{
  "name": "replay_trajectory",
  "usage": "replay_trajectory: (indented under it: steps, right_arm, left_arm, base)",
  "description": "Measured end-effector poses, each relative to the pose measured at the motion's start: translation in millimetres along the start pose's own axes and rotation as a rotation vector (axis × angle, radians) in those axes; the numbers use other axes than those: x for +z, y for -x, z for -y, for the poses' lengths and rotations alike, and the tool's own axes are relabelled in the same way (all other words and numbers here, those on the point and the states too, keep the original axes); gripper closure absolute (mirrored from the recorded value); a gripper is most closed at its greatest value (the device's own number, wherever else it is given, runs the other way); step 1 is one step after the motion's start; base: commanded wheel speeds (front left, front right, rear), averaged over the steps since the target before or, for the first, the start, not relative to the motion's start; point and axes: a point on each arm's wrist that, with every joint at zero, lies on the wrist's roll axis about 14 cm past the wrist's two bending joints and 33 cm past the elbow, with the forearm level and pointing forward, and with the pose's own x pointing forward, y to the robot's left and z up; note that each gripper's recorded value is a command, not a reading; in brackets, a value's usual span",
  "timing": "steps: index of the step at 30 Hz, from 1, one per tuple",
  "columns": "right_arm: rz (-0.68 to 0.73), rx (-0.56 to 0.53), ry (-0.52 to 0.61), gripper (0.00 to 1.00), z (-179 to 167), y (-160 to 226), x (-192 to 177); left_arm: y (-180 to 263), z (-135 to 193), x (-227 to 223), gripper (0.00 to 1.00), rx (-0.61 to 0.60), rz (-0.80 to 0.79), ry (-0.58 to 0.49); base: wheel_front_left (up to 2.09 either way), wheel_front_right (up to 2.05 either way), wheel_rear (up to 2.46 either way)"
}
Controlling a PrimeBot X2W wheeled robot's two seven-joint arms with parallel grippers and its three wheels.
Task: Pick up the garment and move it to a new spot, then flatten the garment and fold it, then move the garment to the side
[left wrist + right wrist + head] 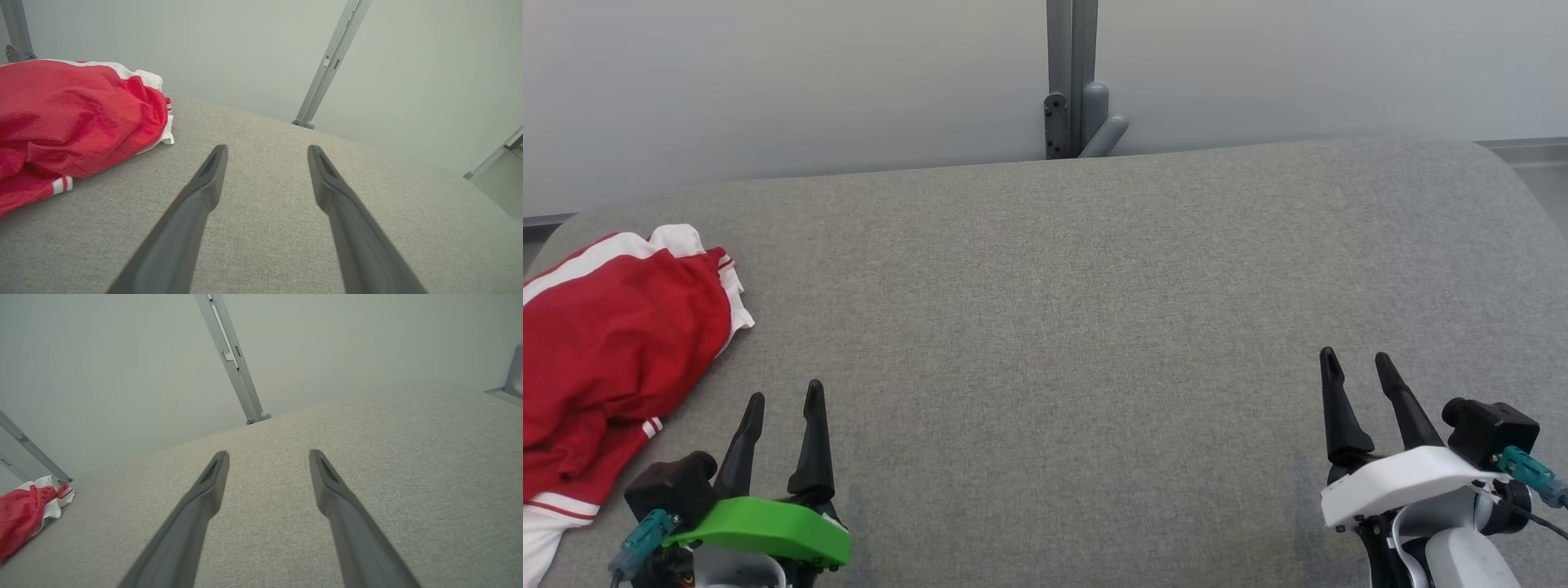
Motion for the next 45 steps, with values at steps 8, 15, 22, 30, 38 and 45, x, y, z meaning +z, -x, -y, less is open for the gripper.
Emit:
replay_trajectory:
  steps: [8,15,22,30,38,45]
  right_arm:
    - [0.011,0.009,0.058,0.0,-1.3,0.0,1.2]
    - [0.018,0.007,0.096,0.0,0.5,0.5,1.7]
    - [0.023,0.005,0.127,0.0,2.3,1.7,1.3]
    - [0.019,0.007,0.169,0.0,3.5,3.4,-1.1]
    - [0.023,0.021,0.23,0.0,1.4,4.5,-1.7]
    - [0.025,0.031,0.275,0.0,0.3,6.5,-2.4]
  left_arm:
    - [2.5,-1.8,-1.7,0.0,-0.003,0.002,-0.08]
    - [4.5,-7.8,-0.6,0.0,0.013,0.012,-0.132]
    - [5.9,-8.7,0.5,0.0,0.007,0.02,-0.19]
    - [7.3,-6.6,0.7,0.0,-0.011,0.026,-0.249]
    - [7.7,-5.0,1.0,0.0,-0.026,0.034,-0.305]
    - [8.9,-3.1,0.3,0.0,-0.041,0.037,-0.362]
  base:
    - [0.0,0.0,0.0]
    - [0.0,0.0,0.0]
    - [0.0,0.0,0.0]
    - [0.0,0.0,0.0]
    - [0.0,0.0,0.0]
    - [0.0,0.0,0.0]
